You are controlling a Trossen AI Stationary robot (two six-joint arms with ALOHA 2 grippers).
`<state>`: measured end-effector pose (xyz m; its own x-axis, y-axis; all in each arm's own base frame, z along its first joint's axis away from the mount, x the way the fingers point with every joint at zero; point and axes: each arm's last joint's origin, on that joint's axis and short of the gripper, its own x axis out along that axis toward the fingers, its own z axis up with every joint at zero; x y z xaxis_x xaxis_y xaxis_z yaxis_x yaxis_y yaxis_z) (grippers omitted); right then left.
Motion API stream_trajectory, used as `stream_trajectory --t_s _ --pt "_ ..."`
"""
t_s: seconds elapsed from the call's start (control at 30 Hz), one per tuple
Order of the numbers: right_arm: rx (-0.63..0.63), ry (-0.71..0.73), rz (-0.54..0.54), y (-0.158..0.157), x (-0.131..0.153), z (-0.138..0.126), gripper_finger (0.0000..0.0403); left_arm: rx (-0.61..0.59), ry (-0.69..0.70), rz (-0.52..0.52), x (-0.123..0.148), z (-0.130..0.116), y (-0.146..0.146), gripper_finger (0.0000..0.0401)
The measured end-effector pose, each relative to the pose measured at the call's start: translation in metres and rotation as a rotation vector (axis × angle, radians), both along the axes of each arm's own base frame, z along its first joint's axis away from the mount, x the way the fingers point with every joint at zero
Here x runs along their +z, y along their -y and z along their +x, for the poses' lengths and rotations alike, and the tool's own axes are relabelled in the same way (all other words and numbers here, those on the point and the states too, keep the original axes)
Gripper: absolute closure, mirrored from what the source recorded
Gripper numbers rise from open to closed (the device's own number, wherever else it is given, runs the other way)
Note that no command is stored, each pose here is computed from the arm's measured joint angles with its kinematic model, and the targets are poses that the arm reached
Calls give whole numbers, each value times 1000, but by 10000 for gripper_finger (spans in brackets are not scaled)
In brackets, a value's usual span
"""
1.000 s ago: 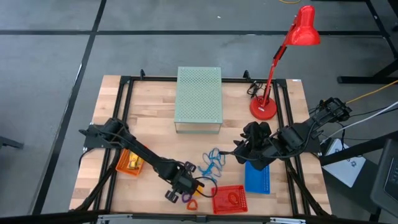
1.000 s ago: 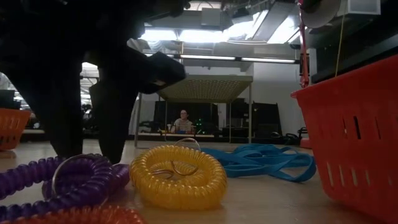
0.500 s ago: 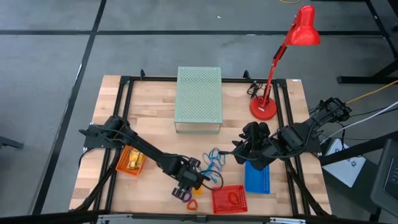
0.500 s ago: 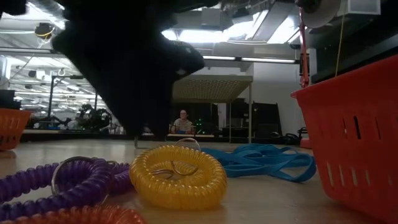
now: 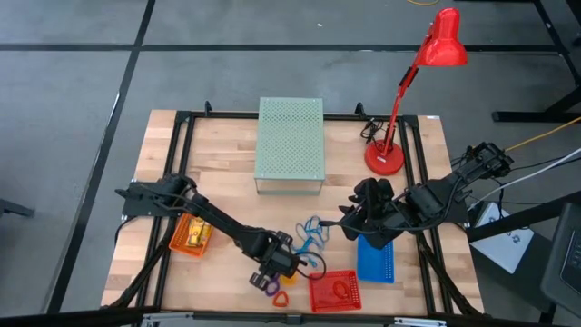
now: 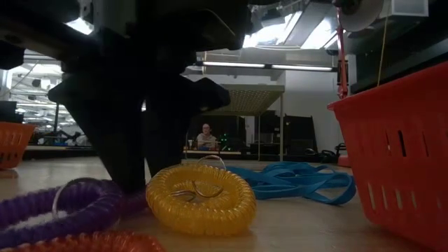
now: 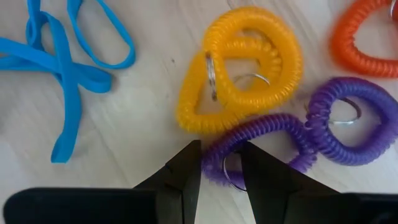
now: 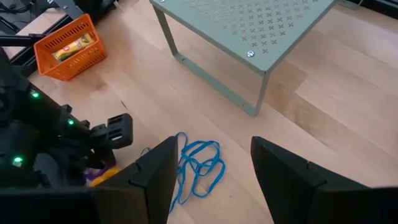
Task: Pick & Place Office Desk Supplies
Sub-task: Put the violet coil keychain into the red bin
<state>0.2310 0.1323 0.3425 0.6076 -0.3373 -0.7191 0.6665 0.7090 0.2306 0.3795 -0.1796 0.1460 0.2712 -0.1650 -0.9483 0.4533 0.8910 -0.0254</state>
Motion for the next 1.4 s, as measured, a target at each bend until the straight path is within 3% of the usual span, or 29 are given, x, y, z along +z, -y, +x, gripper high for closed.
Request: stream_trajectory --t_s 0.23,0.5,0.67,0.9,1.07,1.2,1.3,1.4 --pt "-8 14 14 -1 0 1 197 51 -50 11 -19 1 0 300" --pt "-20 35 -10 0 1 2 197 165 -71 -90 -10 9 -17 382" --pt "-25 99 -36 0 5 5 197 225 -54 -234 10 16 -37 394" --pt "-5 248 -53 2 25 4 197 269 80 -427 62 23 -65 392" --pt "-15 343 -132 6 40 -2 197 291 174 -526 91 25 -79 392" --pt "-76 476 -233 2 57 -23 197 301 318 -605 113 30 -83 391" --pt "-133 610 -335 -7 73 -57 197 285 476 -694 133 37 -82 392" --pt "-87 683 -371 -14 80 -92 197 277 601 -756 147 42 -80 391"
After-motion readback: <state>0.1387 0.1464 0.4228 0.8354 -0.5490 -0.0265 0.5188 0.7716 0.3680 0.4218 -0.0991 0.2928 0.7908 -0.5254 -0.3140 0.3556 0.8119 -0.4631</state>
